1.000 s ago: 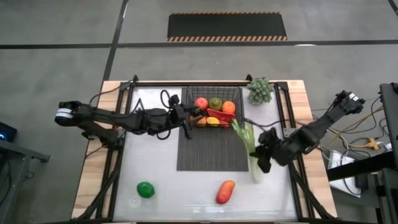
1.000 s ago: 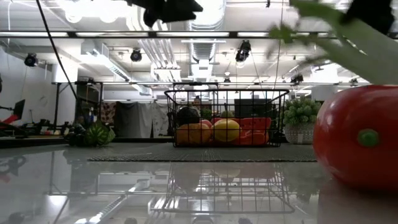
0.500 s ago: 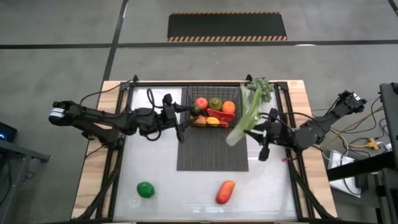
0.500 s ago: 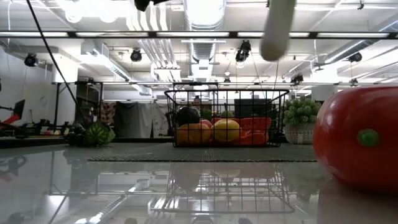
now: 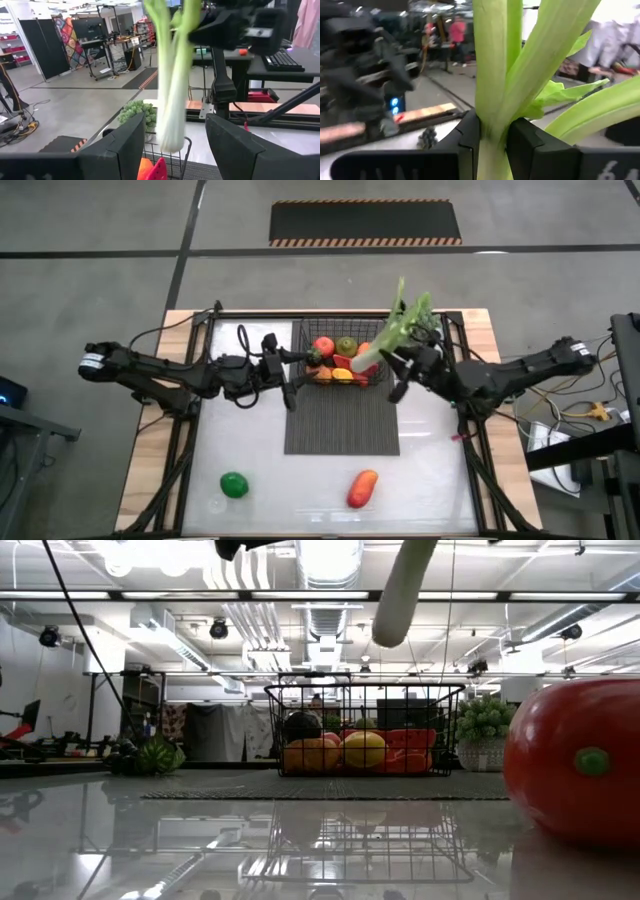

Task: Build produce basket
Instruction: Put the celery into the wire basket

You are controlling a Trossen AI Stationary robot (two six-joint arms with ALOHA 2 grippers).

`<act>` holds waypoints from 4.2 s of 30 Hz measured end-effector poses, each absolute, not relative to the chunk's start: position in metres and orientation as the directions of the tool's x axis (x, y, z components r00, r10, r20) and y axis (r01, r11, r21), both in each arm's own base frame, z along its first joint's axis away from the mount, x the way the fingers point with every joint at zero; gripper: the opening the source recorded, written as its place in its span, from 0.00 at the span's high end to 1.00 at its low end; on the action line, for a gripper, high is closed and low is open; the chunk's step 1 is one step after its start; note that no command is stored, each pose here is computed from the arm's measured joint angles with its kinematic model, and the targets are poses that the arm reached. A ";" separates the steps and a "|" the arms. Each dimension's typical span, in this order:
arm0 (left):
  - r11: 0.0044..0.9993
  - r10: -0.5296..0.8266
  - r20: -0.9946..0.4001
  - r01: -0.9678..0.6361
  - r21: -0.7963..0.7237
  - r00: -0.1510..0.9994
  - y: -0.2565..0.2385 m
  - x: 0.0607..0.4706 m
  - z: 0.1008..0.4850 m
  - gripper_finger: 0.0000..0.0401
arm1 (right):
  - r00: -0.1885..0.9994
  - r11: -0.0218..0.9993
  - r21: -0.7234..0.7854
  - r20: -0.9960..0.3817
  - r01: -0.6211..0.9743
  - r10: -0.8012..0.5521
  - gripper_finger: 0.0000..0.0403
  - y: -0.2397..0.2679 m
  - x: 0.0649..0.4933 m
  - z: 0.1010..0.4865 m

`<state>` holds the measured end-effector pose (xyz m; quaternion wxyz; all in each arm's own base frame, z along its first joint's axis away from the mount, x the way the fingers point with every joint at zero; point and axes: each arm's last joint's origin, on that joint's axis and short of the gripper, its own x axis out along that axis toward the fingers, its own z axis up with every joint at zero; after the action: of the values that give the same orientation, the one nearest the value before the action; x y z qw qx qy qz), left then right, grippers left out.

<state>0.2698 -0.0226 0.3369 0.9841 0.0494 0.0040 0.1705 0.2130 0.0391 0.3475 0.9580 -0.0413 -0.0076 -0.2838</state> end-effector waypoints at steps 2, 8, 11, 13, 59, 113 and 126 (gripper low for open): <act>0.936 0.337 0.010 -0.337 0.100 0.941 -0.023 0.270 0.337 0.52 | 0.813 0.814 -0.012 0.060 0.581 -0.579 0.86 0.031 0.220 0.342; 0.936 0.337 0.018 -0.337 0.105 0.941 -0.022 0.268 0.339 0.52 | 0.766 0.766 0.186 0.088 0.615 -0.637 0.86 0.008 0.238 0.319; 0.935 0.337 0.038 -0.340 0.100 0.941 -0.022 0.266 0.342 0.52 | 0.758 0.749 0.275 0.098 0.602 -0.645 0.86 -0.001 0.247 0.303; 0.935 0.337 0.041 -0.340 0.100 0.940 -0.022 0.266 0.343 0.52 | 0.746 0.731 0.327 0.105 0.598 -0.658 0.86 -0.005 0.253 0.294; 0.935 0.340 0.024 -0.341 0.099 0.940 -0.022 0.264 0.334 0.52 | 0.711 0.672 0.272 -0.078 0.689 -0.699 0.43 -0.016 0.307 0.240; 0.935 0.341 0.025 -0.342 0.096 0.940 -0.022 0.264 0.334 0.52 | 0.701 0.687 0.156 -0.263 0.709 -0.663 0.37 -0.018 0.215 0.293; 0.954 0.299 -0.001 -0.299 0.040 0.954 -0.024 0.273 0.328 0.52 | 0.831 0.835 0.167 -0.313 0.524 -0.459 0.42 -0.012 0.198 0.319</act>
<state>0.2730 -0.0240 0.3278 0.9883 0.0196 0.0037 0.1511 0.1979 -0.0122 0.3192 0.9489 0.1237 0.1309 -0.2591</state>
